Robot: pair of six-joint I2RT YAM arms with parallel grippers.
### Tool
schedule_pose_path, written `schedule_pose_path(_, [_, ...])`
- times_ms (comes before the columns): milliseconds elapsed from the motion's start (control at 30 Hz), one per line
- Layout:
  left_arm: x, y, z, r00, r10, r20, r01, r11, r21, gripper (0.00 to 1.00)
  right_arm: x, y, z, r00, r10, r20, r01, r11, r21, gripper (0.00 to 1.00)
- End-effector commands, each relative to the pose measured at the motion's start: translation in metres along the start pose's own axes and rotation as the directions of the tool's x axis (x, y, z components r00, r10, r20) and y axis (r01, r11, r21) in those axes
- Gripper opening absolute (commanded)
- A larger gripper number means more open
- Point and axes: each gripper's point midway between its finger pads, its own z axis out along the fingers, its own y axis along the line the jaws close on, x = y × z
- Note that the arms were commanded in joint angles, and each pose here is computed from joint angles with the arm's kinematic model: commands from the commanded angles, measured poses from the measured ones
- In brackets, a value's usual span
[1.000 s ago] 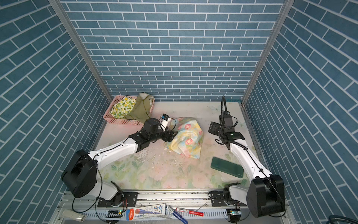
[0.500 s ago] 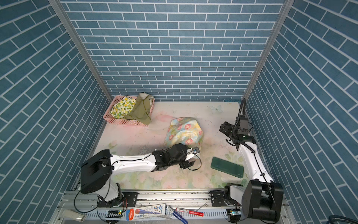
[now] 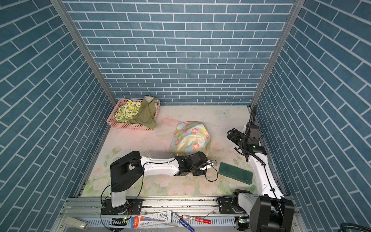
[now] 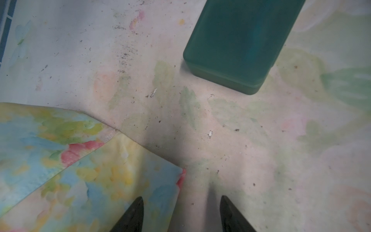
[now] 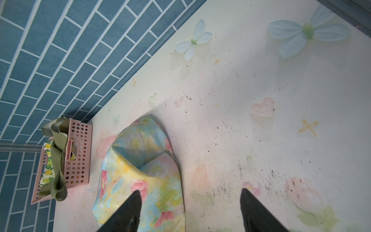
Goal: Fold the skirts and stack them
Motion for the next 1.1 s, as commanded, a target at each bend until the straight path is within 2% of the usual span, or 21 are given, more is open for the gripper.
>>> schedule_pose_path(0, [0.007,-0.005,0.015,0.998,0.034,-0.053,-0.034,0.999,0.018,0.56,0.004,0.002,-0.004,1.0,-0.014,0.01,0.014,1.0,-0.025,0.77])
schedule_pose_path(67, [0.009,-0.004,0.022,0.996,0.047,-0.071,-0.047,0.999,0.009,0.45,0.003,0.001,-0.008,1.0,-0.024,0.019,0.025,0.999,-0.02,0.77])
schedule_pose_path(200, [0.007,0.012,0.029,0.997,0.033,-0.065,-0.035,0.999,-0.025,0.0,0.001,0.002,-0.013,0.999,-0.041,0.035,0.041,0.999,-0.013,0.77])
schedule_pose_path(300, [-0.004,0.033,0.017,1.0,-0.002,-0.018,0.001,0.998,-0.061,0.0,-0.001,-0.001,-0.013,0.998,-0.054,0.041,0.054,0.999,0.009,0.76])
schedule_pose_path(467, [-0.033,0.072,-0.037,0.986,-0.09,0.142,0.105,0.989,-0.101,0.0,-0.002,0.002,-0.01,0.996,-0.071,0.045,0.072,0.997,-0.011,0.77])
schedule_pose_path(567, [-0.044,0.095,-0.076,0.96,-0.15,0.236,0.18,0.977,-0.113,0.0,0.001,0.008,-0.005,0.995,-0.092,0.044,0.094,0.995,-0.028,0.78])
schedule_pose_path(667, [-0.041,0.126,-0.111,0.916,-0.241,0.321,0.297,0.945,-0.138,0.0,0.009,0.015,0.003,0.992,-0.128,0.019,0.128,0.991,-0.036,0.78])
schedule_pose_path(767, [-0.022,0.164,-0.142,0.842,-0.363,0.399,0.454,0.876,-0.161,0.0,0.021,0.025,0.015,0.986,-0.169,-0.012,0.168,0.984,-0.059,0.77])
schedule_pose_path(900, [0.026,0.212,-0.164,0.734,-0.509,0.449,0.641,0.739,-0.21,0.0,0.044,0.038,0.036,0.967,-0.236,-0.091,0.23,0.97,-0.076,0.77])
schedule_pose_path(1000, [0.052,0.234,-0.177,0.659,-0.565,0.496,0.725,0.651,-0.223,0.0,0.058,0.048,0.051,0.959,-0.251,-0.129,0.239,0.965,-0.106,0.77])
schedule_pose_path(1067, [0.065,0.241,-0.179,0.641,-0.584,0.497,0.751,0.612,-0.249,0.0,0.065,0.056,0.06,0.96,-0.239,-0.147,0.22,0.967,-0.131,0.78])
